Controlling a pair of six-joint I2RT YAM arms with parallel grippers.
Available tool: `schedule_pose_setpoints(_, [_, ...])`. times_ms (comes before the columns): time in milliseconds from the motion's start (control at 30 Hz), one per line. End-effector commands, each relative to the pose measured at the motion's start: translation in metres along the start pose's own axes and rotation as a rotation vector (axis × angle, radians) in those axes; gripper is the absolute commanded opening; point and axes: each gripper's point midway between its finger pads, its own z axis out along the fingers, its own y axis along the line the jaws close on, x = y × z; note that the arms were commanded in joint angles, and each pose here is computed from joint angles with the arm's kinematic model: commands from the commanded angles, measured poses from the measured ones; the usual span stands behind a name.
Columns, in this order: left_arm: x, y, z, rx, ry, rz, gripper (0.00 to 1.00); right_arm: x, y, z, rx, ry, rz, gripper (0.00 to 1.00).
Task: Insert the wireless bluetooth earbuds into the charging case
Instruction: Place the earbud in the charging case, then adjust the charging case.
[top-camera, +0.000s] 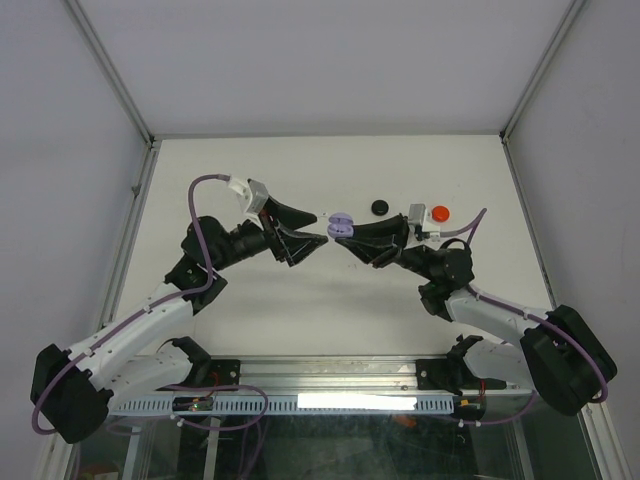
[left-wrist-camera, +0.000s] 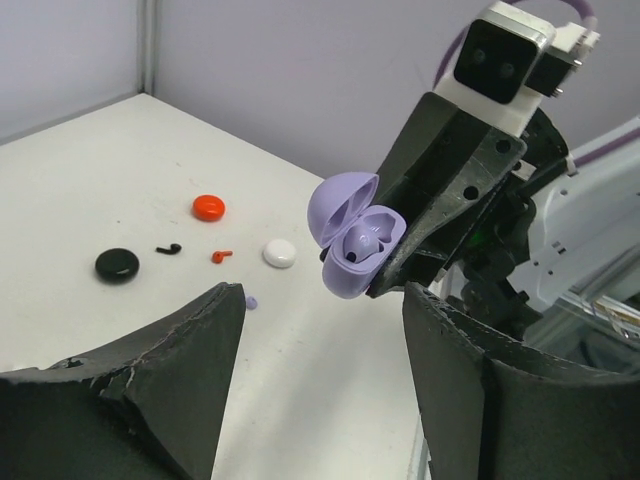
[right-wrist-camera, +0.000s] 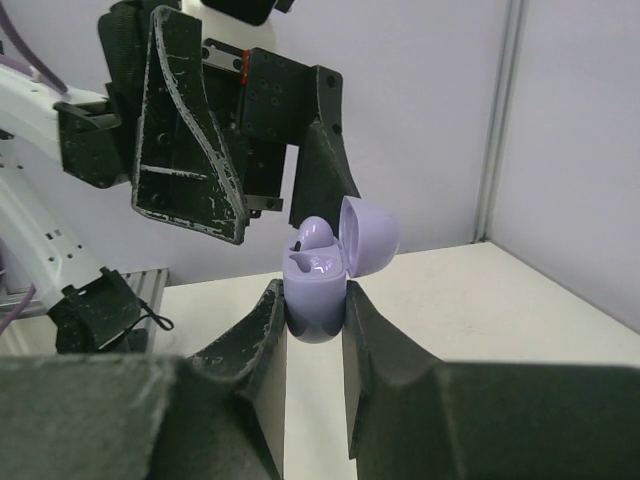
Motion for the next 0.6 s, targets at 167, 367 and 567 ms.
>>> schedule_pose_setpoints(167, [-0.006,-0.032,0.001,0.235,-0.016,0.063,0.6,-0.029,0.025,0.009,-0.125,-0.06,0.032,0.0])
schedule_pose_setpoints(367, [0.0,-0.031,0.004,0.256,-0.025,0.039,0.53,-0.036,0.027,0.011,-0.142,-0.093,0.054,0.0])
schedule_pose_setpoints(567, [0.001,-0.034,0.005,0.282,-0.046,0.016,0.49,-0.038,0.029,0.013,-0.156,-0.11,0.078,0.0])
